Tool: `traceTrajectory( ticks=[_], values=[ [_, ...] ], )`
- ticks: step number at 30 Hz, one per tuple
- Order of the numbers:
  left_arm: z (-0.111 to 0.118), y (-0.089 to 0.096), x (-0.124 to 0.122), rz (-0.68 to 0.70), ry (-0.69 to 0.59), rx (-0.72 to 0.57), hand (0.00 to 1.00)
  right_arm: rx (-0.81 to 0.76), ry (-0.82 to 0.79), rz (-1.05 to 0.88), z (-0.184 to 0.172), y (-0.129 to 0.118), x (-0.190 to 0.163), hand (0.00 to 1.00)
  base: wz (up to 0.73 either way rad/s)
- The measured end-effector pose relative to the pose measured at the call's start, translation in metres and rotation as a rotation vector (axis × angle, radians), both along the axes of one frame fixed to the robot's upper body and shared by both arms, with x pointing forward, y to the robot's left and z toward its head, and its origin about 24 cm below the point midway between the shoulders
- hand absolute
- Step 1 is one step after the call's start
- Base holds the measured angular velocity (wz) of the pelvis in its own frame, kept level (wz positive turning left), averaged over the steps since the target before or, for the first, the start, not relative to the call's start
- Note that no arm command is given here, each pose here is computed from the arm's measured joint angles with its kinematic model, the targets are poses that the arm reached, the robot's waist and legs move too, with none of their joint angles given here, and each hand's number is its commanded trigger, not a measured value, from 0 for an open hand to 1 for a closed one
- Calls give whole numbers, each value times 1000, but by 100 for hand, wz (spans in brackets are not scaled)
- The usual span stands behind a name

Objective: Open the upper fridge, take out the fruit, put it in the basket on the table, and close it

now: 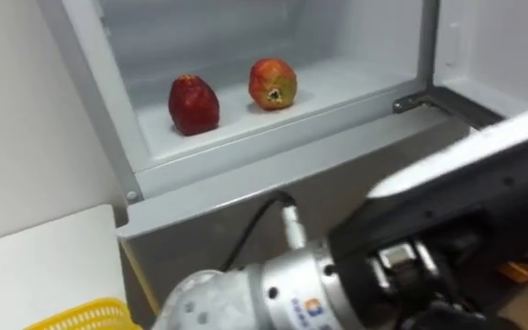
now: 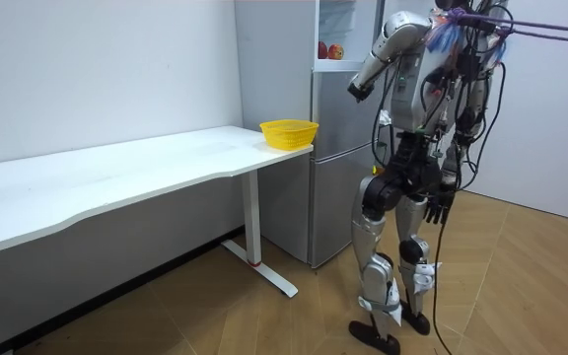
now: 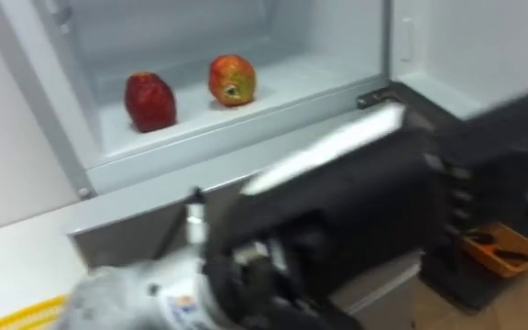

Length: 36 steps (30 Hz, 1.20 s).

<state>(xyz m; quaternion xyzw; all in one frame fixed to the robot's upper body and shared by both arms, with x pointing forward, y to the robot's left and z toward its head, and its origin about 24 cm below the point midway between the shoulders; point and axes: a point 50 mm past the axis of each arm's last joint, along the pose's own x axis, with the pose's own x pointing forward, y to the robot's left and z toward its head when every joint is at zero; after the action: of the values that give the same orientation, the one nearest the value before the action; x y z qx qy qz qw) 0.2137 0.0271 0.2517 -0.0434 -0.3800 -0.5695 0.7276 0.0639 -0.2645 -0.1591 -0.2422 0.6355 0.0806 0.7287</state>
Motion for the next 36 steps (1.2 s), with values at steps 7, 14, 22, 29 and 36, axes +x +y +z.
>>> traceTrajectory(
  ticks=[7, 14, 22, 29, 36],
  values=[
    [10, 29, 1, 137, 6, -154, 0, 4, -58, 19, -3, 13, 5, 0, 14],
    [11, 75, 6, 399, 28, -317, 0, -10, -59, -26, -4, 10, -11, 0, 1],
    [-18, 153, 2, 1005, 64, -424, 0, -38, -6, -60, -6, 10, -42, 0, 8],
    [-46, 235, -27, 1580, 105, -546, 0, -68, -15, -144, -4, 3, -58, 0, 8],
    [-85, 289, -59, 2045, 203, -599, 0, -78, -54, -181, -2, -1, -57, 0, 13]
  ],
)
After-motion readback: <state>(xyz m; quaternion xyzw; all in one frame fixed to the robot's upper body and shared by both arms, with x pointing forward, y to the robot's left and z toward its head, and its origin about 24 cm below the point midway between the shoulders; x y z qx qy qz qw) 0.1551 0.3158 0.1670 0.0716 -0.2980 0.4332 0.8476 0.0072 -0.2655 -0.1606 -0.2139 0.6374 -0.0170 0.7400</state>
